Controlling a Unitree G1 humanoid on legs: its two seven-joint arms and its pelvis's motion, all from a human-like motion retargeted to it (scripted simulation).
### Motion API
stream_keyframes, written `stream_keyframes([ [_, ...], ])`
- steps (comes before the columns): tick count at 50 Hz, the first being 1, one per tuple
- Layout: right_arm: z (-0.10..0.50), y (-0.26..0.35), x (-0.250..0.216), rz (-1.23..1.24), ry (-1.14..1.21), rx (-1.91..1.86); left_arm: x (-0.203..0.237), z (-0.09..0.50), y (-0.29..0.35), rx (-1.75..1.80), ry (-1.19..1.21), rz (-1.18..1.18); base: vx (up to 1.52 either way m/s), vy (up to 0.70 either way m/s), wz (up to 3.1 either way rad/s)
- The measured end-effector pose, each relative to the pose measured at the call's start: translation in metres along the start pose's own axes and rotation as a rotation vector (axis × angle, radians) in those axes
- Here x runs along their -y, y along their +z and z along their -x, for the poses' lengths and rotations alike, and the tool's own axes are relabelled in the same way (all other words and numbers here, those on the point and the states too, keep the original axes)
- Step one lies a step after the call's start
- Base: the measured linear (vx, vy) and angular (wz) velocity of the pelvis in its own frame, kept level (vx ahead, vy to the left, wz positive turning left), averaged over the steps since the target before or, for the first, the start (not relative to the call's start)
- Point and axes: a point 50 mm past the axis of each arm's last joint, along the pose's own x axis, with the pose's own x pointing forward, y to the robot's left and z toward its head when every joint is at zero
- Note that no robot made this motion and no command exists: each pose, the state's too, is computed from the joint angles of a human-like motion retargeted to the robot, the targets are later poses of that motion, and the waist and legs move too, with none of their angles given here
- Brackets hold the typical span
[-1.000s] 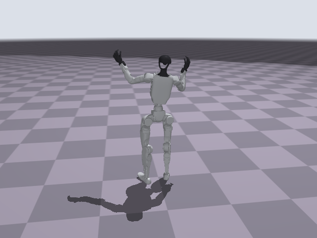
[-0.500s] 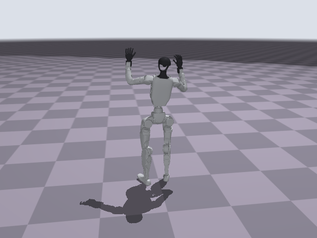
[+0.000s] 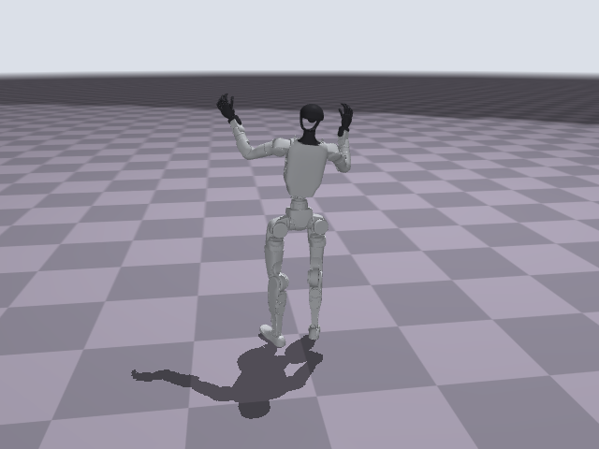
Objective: In place motions
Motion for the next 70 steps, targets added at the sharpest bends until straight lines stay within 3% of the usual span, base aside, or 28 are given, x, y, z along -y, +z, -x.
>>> stream_keyframes([
  [10, -0.007, 0.093, -0.005, 0.155, 0.042, 0.634, 0.051, 0.016, 0.106, 0.689, -0.24, -0.28, 0.0, 0.0, 0.0],
  [15, -0.008, 0.113, -0.012, 0.157, 0.079, 0.745, 0.056, 0.025, 0.141, 1.0, -0.105, -0.576, 0.0, 0.0, 0.0],
  [18, -0.013, 0.106, -0.013, 0.225, 0.053, 0.694, 0.055, 0.022, 0.141, 1.012, -0.012, -0.677, 0.0, 0.0, 0.0],
  [30, -0.004, -0.006, 0.004, 0.328, -0.011, 0.025, 0.014, -0.008, 0.028, 0.238, 0.032, -0.52, 0.0, 0.0, 0.0],
  [38, 0.022, -0.048, 0.019, 0.222, -0.139, -0.292, 0.019, 0.008, -0.038, -0.285, -0.162, -0.09, 0.0, 0.0, 0.0],
  [43, 0.024, -0.046, 0.012, 0.131, -0.13, -0.301, 0.013, 0.003, -0.021, -0.158, -0.032, 0.066, 0.0, 0.0, 0.0],
  [48, 0.008, -0.017, -0.001, 0.125, -0.022, -0.073, 0.001, -0.005, 0.016, 0.105, 0.073, -0.065, 0.0, 0.0, 0.0],
  [62, -0.004, 0.111, -0.02, 0.205, 0.118, 0.776, 0.039, 0.024, 0.121, 0.943, -0.064, -0.371, 0.0, 0.0, 0.0],
  [70, -0.009, 0.096, -0.012, 0.223, 0.047, 0.649, 0.046, 0.02, 0.112, 0.882, -0.024, -0.427, 0.0, 0.0, 0.0],
])
